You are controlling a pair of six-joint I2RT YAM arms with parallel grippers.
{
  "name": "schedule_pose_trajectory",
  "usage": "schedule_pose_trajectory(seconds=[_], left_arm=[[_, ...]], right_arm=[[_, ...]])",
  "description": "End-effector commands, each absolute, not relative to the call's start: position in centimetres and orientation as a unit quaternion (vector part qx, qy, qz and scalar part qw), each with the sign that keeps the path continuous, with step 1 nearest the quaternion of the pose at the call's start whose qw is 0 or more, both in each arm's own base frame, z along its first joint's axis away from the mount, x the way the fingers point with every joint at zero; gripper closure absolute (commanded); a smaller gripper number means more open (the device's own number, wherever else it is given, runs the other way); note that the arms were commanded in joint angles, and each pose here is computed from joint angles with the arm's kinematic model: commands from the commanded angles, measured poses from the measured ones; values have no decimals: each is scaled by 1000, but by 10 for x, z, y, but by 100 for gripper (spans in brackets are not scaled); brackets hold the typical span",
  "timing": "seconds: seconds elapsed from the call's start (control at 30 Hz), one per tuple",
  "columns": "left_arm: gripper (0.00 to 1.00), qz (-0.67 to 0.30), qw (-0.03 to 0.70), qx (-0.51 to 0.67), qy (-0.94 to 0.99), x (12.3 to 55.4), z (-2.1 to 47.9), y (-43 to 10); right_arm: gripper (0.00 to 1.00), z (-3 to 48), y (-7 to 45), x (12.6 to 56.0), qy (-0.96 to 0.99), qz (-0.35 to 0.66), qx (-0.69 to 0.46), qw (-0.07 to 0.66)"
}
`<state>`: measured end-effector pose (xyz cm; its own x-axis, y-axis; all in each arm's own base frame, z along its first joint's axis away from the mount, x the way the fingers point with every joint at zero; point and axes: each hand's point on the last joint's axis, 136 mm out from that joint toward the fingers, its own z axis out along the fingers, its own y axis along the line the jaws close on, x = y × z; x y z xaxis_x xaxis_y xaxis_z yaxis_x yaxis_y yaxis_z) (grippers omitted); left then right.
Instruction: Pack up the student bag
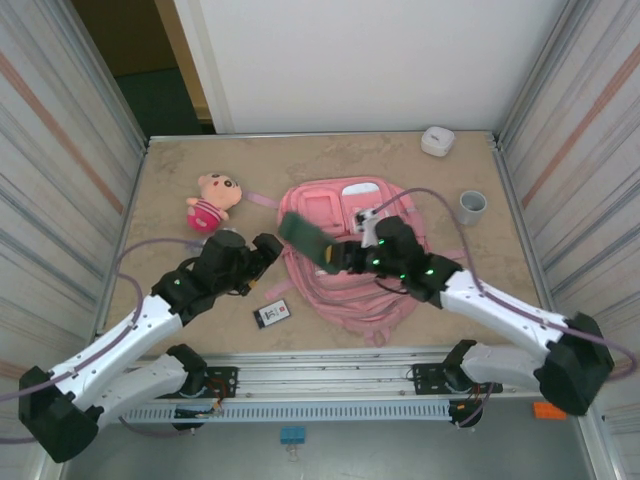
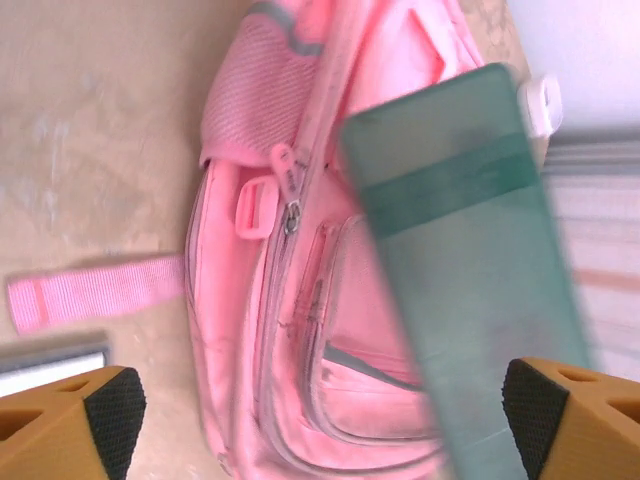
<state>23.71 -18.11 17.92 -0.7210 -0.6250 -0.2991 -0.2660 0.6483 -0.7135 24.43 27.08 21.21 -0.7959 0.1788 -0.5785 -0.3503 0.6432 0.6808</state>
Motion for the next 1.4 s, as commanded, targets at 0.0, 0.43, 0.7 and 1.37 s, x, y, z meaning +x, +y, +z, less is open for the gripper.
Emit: schedule_pose_trajectory(seconds=[0.0, 0.43, 0.7, 1.37], left_arm=[[10, -210, 377, -109, 895, 248, 183, -171], [14, -148, 484, 483, 715, 232, 188, -297], [13, -152, 415, 642, 627, 219, 149, -343], [57, -97, 450, 622, 633, 253, 139, -376]], right_arm=[[76, 231, 234, 243, 842, 446, -11, 302], [76, 248, 98, 267, 802, 494, 167, 291], [76, 240, 88, 254, 800, 490, 189, 290], [77, 243, 77, 245, 800, 461, 214, 318]])
